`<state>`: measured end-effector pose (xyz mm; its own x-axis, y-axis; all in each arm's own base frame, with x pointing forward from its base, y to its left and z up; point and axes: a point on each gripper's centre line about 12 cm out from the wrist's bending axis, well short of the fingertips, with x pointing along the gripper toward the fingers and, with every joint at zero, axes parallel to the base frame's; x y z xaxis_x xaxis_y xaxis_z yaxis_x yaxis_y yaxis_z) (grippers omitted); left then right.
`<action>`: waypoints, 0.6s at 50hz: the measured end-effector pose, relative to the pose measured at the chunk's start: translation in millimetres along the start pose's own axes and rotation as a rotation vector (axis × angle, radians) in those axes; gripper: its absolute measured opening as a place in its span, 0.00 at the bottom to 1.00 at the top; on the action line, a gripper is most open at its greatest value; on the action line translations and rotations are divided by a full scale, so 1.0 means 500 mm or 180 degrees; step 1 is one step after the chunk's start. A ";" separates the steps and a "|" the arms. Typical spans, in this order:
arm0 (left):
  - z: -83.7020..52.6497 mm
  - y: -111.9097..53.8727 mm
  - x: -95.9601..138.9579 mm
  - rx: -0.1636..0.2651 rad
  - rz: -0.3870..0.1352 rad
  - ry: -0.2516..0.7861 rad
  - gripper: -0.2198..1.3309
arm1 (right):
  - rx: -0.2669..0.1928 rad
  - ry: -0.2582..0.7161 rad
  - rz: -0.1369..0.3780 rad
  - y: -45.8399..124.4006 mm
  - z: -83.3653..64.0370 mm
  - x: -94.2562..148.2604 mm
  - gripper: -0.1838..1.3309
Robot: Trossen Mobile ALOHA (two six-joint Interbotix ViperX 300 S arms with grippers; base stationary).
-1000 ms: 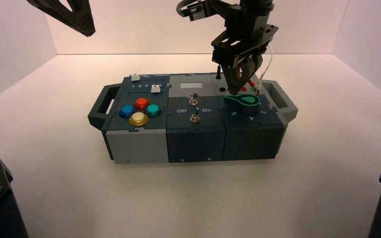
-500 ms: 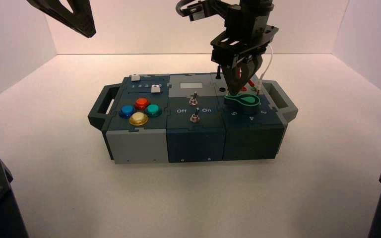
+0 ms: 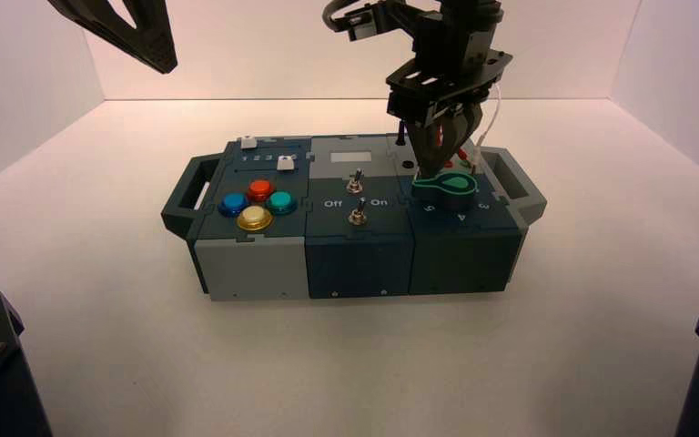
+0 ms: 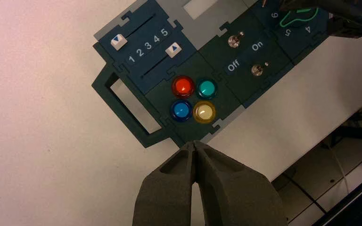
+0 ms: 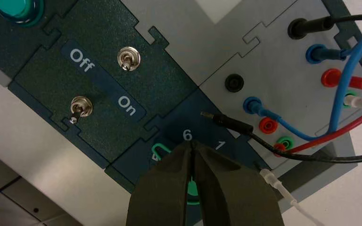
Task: Turn the knob to position 5.
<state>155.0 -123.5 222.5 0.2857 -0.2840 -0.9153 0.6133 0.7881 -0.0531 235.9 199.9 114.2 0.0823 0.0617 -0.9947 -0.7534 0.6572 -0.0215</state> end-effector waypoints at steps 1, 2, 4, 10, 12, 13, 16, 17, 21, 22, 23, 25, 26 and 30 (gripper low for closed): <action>0.000 0.000 0.000 0.0000 0.0000 -0.0005 0.04 | 0.0000 0.0000 0.0000 0.000 0.000 0.000 0.03; -0.001 0.000 0.001 0.0000 0.0000 0.0005 0.04 | 0.0000 0.0005 0.0001 0.000 0.000 0.000 0.03; -0.001 0.000 0.001 0.0000 0.0000 0.0005 0.04 | 0.0000 0.0005 0.0001 0.000 0.000 0.000 0.03; 0.000 0.000 0.000 -0.0005 0.0000 0.0000 0.04 | 0.0003 0.0014 0.0005 0.000 -0.001 0.002 0.03; 0.000 0.000 0.000 0.0000 0.0000 0.0000 0.04 | 0.0002 0.0013 0.0009 0.002 -0.001 0.002 0.03; 0.000 0.000 0.000 -0.0005 0.0000 0.0000 0.04 | -0.0001 0.0004 0.0005 0.001 0.000 0.000 0.03; 0.000 0.000 0.000 0.0000 0.0000 -0.0005 0.04 | 0.0002 0.0018 0.0010 0.002 -0.002 0.001 0.03; 0.000 0.000 0.000 0.0000 0.0000 -0.0005 0.04 | 0.0002 0.0023 0.0011 0.002 -0.002 0.002 0.03; 0.000 0.000 0.000 0.0000 0.0000 0.0000 0.04 | 0.0010 0.0028 0.0014 0.001 -0.002 0.002 0.03; 0.000 0.000 0.000 0.0000 0.0000 0.0000 0.04 | 0.0007 0.0028 0.0011 0.001 -0.003 0.002 0.03; 0.000 0.000 0.000 0.0000 0.0000 -0.0005 0.04 | 0.0007 0.0018 0.0010 0.001 -0.001 0.000 0.03; 0.000 0.000 0.000 -0.0005 0.0000 0.0000 0.04 | 0.0007 0.0023 0.0010 0.001 -0.002 0.001 0.03; 0.000 0.000 0.000 -0.0005 0.0000 0.0000 0.04 | 0.0010 0.0023 0.0014 0.001 -0.002 0.001 0.03; 0.000 0.000 0.000 -0.0003 -0.0004 -0.0005 0.04 | 0.0010 0.0028 0.0014 0.001 -0.003 0.001 0.03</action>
<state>155.1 -123.7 222.6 0.2862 -0.2858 -0.9146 0.6130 0.7882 -0.0545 234.6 199.3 113.7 0.0732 0.0581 -0.9956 -0.7516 0.6594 -0.0168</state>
